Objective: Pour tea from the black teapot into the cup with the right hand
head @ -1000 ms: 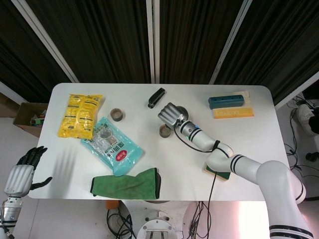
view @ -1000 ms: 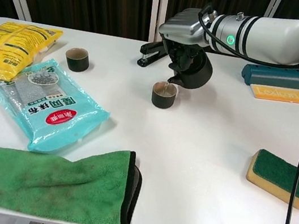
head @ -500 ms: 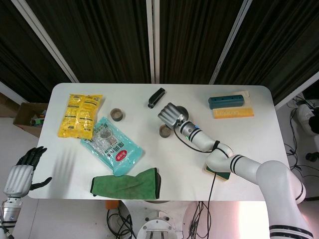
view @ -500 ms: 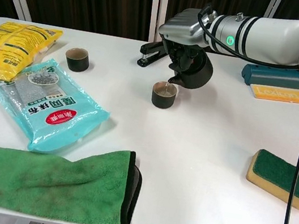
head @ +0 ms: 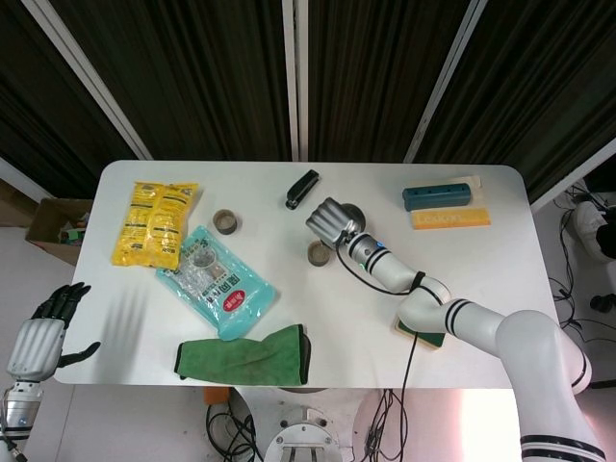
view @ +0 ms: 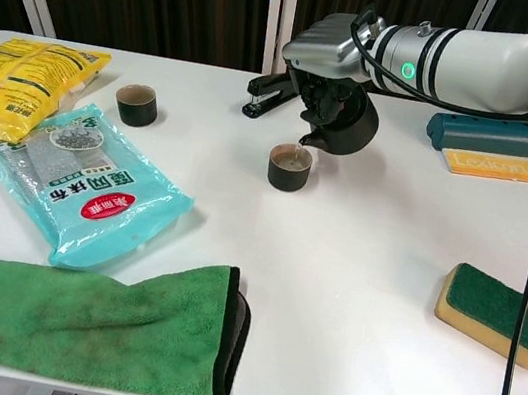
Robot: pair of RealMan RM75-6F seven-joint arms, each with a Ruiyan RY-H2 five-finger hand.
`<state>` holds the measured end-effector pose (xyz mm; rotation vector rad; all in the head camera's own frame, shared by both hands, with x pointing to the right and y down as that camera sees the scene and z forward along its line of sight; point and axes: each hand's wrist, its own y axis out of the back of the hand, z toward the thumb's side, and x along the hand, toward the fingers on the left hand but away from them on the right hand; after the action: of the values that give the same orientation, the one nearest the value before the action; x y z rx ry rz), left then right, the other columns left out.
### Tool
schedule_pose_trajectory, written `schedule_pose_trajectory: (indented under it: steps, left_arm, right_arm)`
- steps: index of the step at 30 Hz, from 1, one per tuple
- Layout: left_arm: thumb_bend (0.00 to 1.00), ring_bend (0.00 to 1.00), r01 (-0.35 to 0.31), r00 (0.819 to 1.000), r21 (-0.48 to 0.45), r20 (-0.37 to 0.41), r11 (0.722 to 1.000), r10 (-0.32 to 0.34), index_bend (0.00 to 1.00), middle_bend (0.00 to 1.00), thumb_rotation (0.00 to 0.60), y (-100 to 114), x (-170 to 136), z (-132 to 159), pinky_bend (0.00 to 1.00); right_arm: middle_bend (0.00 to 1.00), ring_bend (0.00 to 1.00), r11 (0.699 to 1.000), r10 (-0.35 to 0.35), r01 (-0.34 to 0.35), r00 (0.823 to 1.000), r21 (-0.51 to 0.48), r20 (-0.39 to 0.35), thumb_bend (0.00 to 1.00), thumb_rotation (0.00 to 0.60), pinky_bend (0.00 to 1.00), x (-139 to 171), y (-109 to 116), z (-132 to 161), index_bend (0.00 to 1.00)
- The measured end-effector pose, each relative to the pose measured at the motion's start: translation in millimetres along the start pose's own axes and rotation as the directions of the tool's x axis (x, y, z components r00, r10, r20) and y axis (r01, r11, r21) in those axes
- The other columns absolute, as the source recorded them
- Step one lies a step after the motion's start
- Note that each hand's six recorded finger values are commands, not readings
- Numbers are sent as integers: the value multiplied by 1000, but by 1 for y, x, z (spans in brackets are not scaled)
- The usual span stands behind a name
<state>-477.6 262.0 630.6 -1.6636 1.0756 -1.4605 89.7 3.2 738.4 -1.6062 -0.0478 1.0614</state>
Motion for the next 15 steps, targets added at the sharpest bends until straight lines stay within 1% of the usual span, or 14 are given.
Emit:
schedule_pose_trajectory:
  steps: [15]
  left_arm:
    - [129, 79, 4, 1000, -2, -3, 1000, -4, 122, 87, 600, -1, 0, -1, 227]
  right_arm:
    - [1000, 903, 1000, 1, -1, 1000, -4, 5, 386, 583, 626, -1, 0, 2, 1000]
